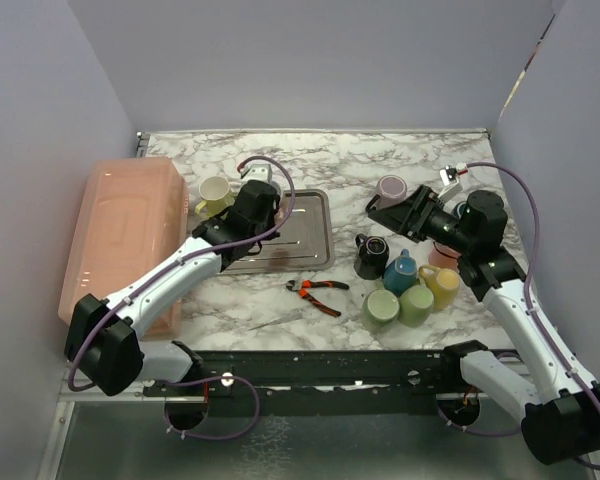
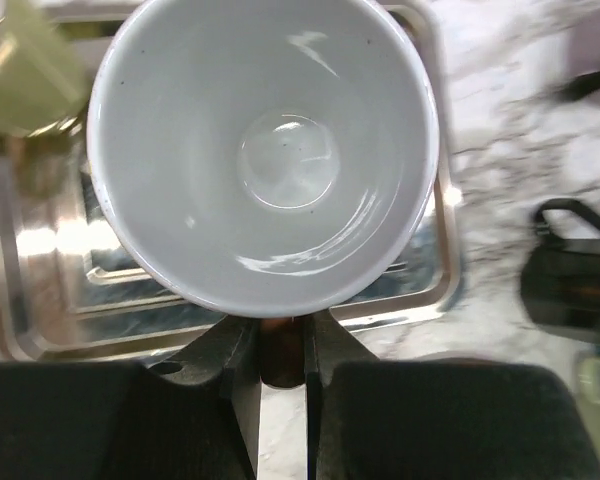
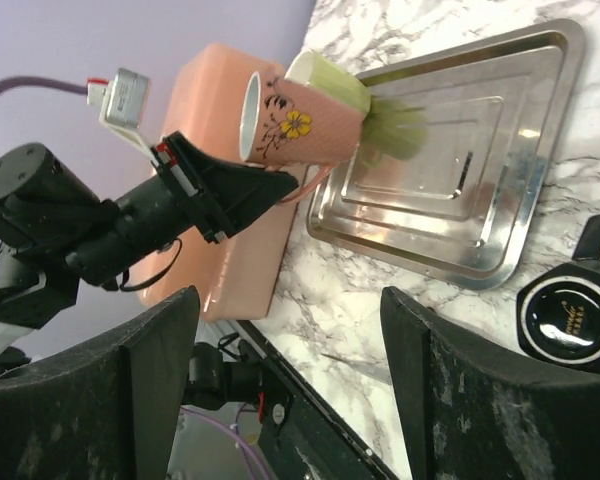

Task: Turn the mug right side up
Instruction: Place the cup on the tray.

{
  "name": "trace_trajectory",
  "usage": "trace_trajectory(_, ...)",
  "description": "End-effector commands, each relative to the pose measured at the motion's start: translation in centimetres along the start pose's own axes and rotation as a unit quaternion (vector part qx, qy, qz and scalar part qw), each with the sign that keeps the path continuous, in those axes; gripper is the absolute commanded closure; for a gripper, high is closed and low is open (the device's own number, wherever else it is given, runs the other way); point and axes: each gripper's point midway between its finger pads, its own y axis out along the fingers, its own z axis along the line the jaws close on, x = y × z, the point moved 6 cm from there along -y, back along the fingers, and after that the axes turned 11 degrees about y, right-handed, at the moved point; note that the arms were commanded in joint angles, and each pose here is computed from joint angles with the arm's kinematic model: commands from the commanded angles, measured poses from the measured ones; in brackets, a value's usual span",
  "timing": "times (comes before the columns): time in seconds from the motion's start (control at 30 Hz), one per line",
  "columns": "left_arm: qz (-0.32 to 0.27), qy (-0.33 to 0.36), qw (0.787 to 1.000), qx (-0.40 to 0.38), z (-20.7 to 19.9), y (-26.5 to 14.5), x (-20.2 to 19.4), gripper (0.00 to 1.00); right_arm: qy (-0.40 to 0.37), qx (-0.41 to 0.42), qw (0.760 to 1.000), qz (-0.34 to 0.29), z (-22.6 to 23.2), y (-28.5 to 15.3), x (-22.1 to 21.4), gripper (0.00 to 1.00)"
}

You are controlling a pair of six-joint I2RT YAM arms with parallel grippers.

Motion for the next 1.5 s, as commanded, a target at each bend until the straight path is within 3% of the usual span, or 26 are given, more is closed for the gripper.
trace_trajectory(0.0, 0.013, 0.002, 0.993, 0.119, 3.7, -1.4, -2.5, 1.00, -0.001, -0.031, 1.000, -0.004, -1.0, 0.4, 0.2, 0.24)
trace_trajectory(0.37, 0.056, -0.021, 0.980, 0.188, 6.8, -0.6, -8.2, 1.00, 0.021, -0.052, 0.998, 0.008, -2.4, 1.3, 0.1, 0.25)
trace_trajectory(0.77, 0.041, -0.059, 0.975, 0.212, 10.4, 2.4, -7.7, 1.00, 0.038, -0.059, 0.997, 0.018, -3.2, 2.0, -0.1, 0.26)
trace_trajectory(1.2, 0.068, -0.036, 0.980, 0.186, 10.4, 4.2, -8.6, 1.00, 0.042, -0.060, 0.997, 0.025, -3.3, 2.1, -0.2, 0.26)
trace_trajectory(1.47, 0.087, -0.044, 0.972, 0.214, 11.2, 5.1, -9.1, 0.79, 0.041, -0.065, 0.997, 0.028, -3.5, 2.0, -0.4, 0.26)
